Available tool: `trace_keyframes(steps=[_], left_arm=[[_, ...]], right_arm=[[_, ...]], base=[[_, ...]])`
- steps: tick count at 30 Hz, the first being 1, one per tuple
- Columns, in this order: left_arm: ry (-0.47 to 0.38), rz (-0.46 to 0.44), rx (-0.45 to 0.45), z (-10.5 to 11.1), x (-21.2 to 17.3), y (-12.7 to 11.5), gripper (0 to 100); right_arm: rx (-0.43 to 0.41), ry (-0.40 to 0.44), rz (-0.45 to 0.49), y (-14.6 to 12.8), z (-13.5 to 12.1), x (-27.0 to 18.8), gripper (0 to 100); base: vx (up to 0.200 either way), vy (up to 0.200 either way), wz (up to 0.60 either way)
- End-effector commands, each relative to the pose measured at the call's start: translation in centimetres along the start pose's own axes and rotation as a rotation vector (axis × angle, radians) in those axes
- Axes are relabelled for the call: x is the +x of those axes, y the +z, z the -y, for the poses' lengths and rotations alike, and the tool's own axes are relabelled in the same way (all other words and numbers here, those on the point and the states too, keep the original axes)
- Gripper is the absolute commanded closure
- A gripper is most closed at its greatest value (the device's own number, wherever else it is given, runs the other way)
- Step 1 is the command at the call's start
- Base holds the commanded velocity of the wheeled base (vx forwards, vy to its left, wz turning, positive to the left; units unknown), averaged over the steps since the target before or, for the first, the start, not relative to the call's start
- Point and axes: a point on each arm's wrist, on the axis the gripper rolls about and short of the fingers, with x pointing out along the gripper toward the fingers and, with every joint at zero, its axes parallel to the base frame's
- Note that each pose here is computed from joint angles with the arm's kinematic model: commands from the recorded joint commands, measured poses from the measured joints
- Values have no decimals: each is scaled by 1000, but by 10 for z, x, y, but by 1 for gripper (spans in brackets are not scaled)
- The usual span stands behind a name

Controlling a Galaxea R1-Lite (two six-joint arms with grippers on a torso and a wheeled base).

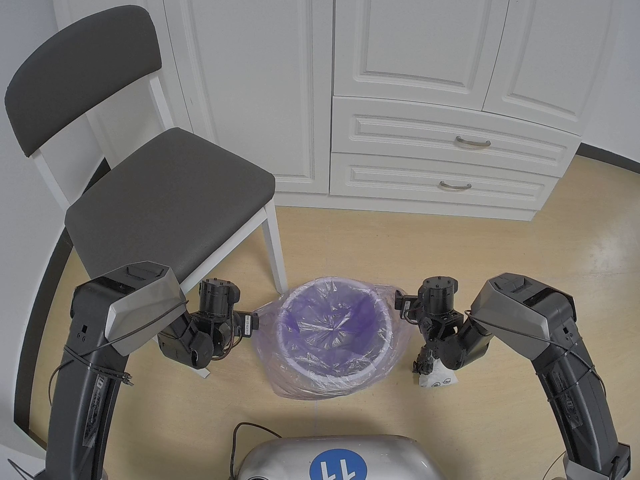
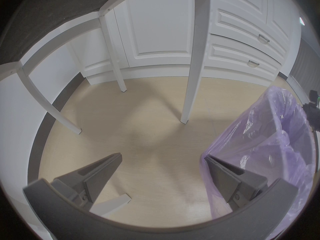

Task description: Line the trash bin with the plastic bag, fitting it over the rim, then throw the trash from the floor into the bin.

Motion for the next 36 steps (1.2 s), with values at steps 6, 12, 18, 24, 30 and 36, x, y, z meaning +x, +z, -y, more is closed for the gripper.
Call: trace_keyframes(steps=[6, 12, 18, 24, 30, 36], left_arm=[[0, 17, -3, 0, -3, 5, 0], [-12, 84, -23, 0, -7, 14, 0], [-24, 89, -17, 5, -10, 12, 0], [-121, 79, -8, 4, -24, 8, 0], [-134, 68, -1, 8, -27, 2, 0], [-137, 61, 4, 11, -27, -1, 0]], right_arm=[[-2, 0, -4, 17, 1, -11, 0], [7, 40, 18, 50, 0, -33, 0], [-12, 76, 14, 70, 13, -47, 0], [-48, 69, -22, 55, 22, -32, 0], [-88, 118, -133, 45, 27, -26, 0], [-76, 200, -231, 37, 28, -22, 0]], base=[[0, 0, 0], [0, 0, 0], [0, 0, 0], [0, 0, 0], [0, 0, 0], [0, 0, 0]])
